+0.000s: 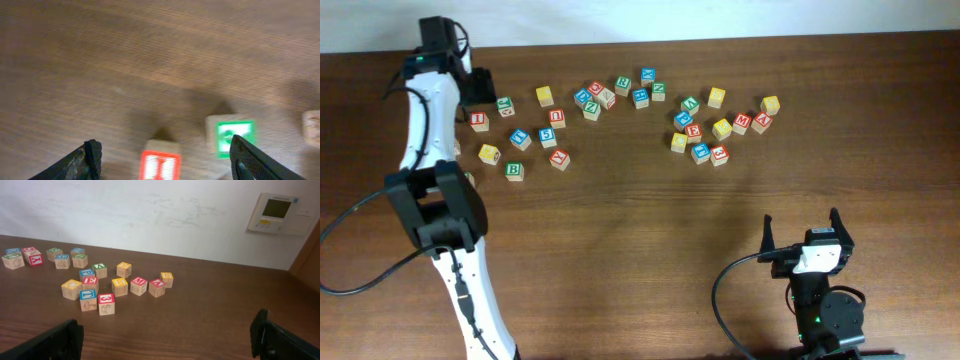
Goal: Spell out ICRA
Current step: 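Close the left gripper on the red I block and lift it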
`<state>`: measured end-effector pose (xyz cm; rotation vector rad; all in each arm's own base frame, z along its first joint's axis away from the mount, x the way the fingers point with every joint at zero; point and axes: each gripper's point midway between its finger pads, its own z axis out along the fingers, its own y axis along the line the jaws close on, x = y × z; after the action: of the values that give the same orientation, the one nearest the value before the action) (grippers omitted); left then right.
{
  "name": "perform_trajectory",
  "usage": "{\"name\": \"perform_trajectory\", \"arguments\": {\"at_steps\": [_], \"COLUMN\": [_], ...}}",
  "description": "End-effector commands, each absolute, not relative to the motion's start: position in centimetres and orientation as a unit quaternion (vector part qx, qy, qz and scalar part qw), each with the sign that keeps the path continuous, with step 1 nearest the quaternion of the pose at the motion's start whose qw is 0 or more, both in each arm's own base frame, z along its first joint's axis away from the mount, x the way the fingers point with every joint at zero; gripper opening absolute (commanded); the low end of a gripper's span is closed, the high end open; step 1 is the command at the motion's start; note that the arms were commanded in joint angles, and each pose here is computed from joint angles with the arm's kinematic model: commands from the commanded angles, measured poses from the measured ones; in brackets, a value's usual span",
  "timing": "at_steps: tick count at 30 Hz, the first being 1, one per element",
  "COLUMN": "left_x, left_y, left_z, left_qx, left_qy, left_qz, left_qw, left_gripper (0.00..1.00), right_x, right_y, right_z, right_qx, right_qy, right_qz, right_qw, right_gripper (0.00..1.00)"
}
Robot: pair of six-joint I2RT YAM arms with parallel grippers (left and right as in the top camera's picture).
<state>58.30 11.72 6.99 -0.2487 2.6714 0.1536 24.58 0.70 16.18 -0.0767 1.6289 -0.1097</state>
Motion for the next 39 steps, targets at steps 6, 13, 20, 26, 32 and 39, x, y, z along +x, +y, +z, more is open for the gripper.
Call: {"name": "perform_trajectory", "arguments": {"at_steps": [6,13,20,26,32,39], "left_x": [56.4,56.1,55.4,55.6,55.9,56.0], "left_y": [12.8,12.5,12.3,12.4,12.4,11.5], "left_z": [6.4,5.6,2.4,2.0,2.1,0.9], "left_qx": [-0.066,-0.065,-0.065,-0.065,-0.065,-0.061], "left_qy": [0.979,0.981,0.987,0.987,0.986,0.987], "left_qz": [0.042,0.037,0.032,0.032,0.031,0.007], "left_qw": [0.188,0.177,0.143,0.144,0.151,0.147], "left_gripper": [0.57,0.58,0.54,0.5,0.33,0.27], "right_x": [24.6,24.6,24.6,24.6,24.6,24.6], "right_y": [0.6,0.6,0.6,0.6,0.6,0.6], "right_z": [15.9,15.9,15.9,15.9,15.9,15.9], "right_qx": [-0.032,-0.032,-0.032,-0.032,-0.032,-0.032], "right_qy": [0.729,0.729,0.729,0.729,0.729,0.729], "right_qz": [-0.048,-0.048,-0.048,-0.048,-0.048,-0.048], "right_qw": [0.682,0.682,0.682,0.682,0.682,0.682], "right_gripper": [0.98,0.98,0.98,0.98,0.98,0.98]}}
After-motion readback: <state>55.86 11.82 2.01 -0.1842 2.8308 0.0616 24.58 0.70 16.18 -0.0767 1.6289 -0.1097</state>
